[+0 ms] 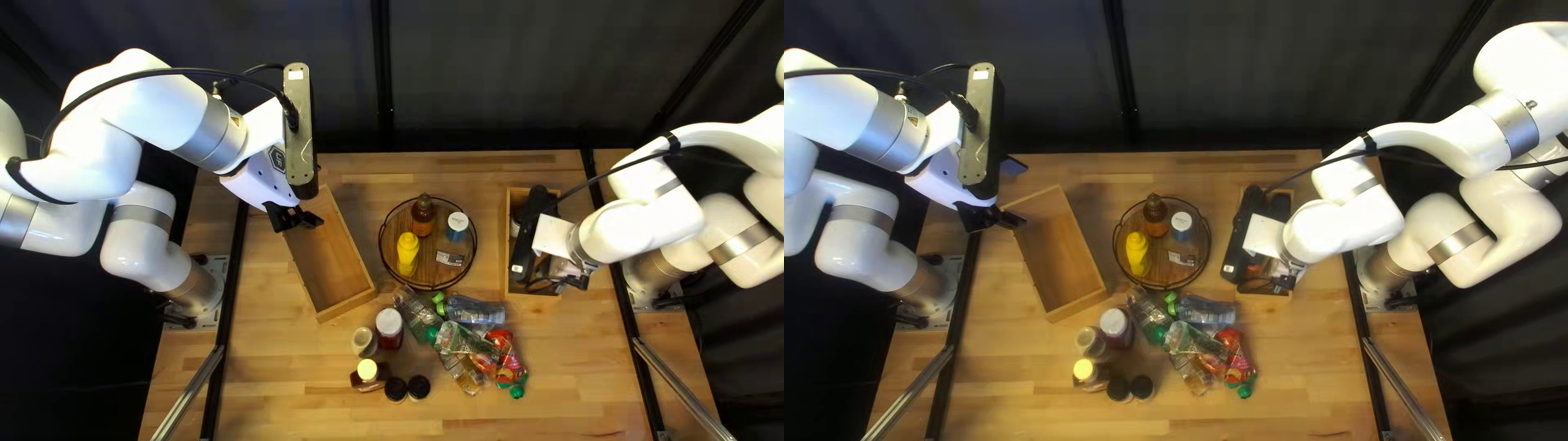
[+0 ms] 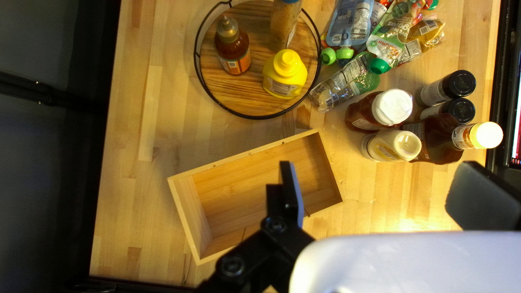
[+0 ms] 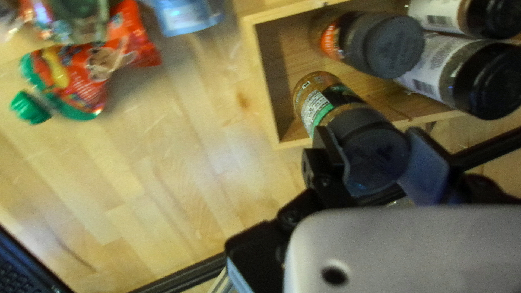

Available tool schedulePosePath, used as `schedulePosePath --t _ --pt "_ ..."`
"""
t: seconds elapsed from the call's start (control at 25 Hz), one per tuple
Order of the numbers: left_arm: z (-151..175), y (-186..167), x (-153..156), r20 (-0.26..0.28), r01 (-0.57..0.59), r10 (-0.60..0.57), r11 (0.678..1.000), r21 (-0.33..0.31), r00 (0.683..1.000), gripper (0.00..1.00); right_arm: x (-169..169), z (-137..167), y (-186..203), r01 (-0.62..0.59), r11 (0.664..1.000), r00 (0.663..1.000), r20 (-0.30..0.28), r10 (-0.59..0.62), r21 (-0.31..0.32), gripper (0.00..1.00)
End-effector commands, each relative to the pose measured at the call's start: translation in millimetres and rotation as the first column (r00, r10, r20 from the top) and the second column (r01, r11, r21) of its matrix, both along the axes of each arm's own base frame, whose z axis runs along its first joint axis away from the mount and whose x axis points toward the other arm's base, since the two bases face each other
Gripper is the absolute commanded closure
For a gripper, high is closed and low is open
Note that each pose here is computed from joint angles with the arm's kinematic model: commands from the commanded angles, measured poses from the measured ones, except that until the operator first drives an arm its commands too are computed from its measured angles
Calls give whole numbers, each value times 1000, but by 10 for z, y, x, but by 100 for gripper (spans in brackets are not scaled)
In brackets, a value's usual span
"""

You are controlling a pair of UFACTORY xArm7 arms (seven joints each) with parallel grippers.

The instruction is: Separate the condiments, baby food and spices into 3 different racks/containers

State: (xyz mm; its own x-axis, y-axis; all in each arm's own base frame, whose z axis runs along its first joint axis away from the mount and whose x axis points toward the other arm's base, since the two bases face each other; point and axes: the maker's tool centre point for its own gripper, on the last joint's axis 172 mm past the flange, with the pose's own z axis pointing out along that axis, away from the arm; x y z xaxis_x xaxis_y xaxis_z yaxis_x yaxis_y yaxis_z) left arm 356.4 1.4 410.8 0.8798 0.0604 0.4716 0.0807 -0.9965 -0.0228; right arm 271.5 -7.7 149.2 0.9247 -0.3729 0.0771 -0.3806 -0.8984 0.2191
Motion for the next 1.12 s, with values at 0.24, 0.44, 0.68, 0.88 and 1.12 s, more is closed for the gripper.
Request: schedulePosePath --t 0.24,0.44,0.68,0.88,1.12 --pt "0 0 0 0 0 0 1000 0 1000 0 -10 -230 -316 24 1000 1000 14 -24 9 99" --pt "0 0 0 0 0 0 1000 0 1000 0 66 -294 -396 25 999 1000 17 -26 21 97" --pt "0 0 0 0 0 0 1000 0 1000 0 105 -341 -447 38 998 999 11 -39 39 70" --pt "0 0 0 0 0 0 1000 0 1000 0 151 -306 -418 54 997 998 5 -55 54 39" --pt "0 0 0 0 0 0 1000 0 1000 0 96 -197 -311 54 997 998 11 -55 50 1"
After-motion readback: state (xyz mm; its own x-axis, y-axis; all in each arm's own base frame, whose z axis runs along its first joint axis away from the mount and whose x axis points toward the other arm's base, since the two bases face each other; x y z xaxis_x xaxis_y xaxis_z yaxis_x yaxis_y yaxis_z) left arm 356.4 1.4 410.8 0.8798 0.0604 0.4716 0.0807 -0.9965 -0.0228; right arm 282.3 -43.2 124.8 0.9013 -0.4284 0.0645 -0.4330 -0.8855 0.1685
